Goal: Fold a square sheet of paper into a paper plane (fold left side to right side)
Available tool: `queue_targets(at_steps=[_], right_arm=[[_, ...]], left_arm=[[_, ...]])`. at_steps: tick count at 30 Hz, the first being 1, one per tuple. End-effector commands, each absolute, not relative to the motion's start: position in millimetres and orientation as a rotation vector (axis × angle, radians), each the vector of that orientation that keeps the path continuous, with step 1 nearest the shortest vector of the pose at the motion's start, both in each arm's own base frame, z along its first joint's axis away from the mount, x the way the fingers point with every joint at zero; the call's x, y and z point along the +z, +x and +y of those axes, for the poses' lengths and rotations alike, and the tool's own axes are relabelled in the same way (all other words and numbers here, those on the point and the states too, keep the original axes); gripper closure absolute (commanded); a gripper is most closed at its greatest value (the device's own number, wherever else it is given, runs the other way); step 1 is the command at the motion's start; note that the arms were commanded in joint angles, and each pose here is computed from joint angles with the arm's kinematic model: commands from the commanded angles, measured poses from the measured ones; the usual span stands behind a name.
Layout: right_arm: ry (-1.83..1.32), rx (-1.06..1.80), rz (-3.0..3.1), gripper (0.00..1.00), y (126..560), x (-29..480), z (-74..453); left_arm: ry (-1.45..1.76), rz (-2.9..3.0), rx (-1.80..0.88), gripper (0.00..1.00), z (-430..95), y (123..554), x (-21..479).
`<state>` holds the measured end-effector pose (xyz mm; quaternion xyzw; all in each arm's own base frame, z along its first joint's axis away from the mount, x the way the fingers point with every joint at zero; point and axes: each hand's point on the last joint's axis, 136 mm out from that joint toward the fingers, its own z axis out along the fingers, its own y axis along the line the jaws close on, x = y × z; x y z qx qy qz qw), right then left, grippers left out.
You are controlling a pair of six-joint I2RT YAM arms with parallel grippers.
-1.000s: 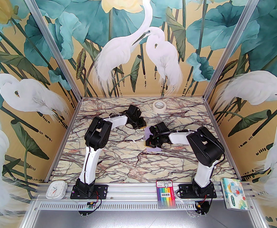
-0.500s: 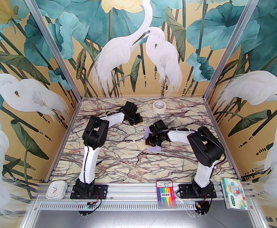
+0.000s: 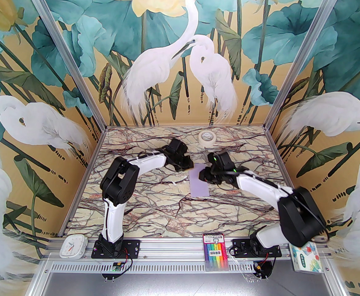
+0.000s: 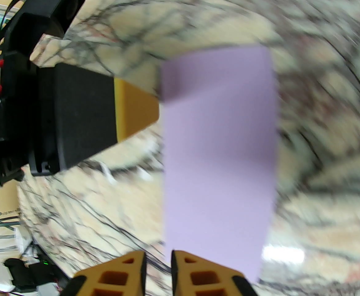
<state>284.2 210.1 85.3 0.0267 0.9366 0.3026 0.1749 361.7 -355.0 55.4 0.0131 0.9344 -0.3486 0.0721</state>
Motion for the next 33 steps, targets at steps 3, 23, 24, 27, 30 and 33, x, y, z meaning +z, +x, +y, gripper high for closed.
queue_targets(at_steps=[3,23,24,27,30,33], right_arm=[[0.123,0.767,2.695,0.68,269,71,186],[0.232,0.860,2.803,0.60,252,31,189],[0.238,0.861,2.808,0.60,252,30,189],[0.251,0.859,2.826,0.60,252,25,189],[0.255,0.858,2.845,0.61,251,21,190],[0.257,0.868,2.850,0.61,250,19,191]], left_arm=[[0.051,2.868,-0.953,0.90,-353,344,29],[0.012,2.971,-0.803,0.91,-335,326,-19],[0.007,2.968,-0.805,0.91,-334,327,-18],[0.008,2.964,-0.813,0.91,-335,327,-17],[0.006,2.962,-0.815,0.91,-335,327,-17],[0.006,2.959,-0.820,0.91,-336,327,-16]])
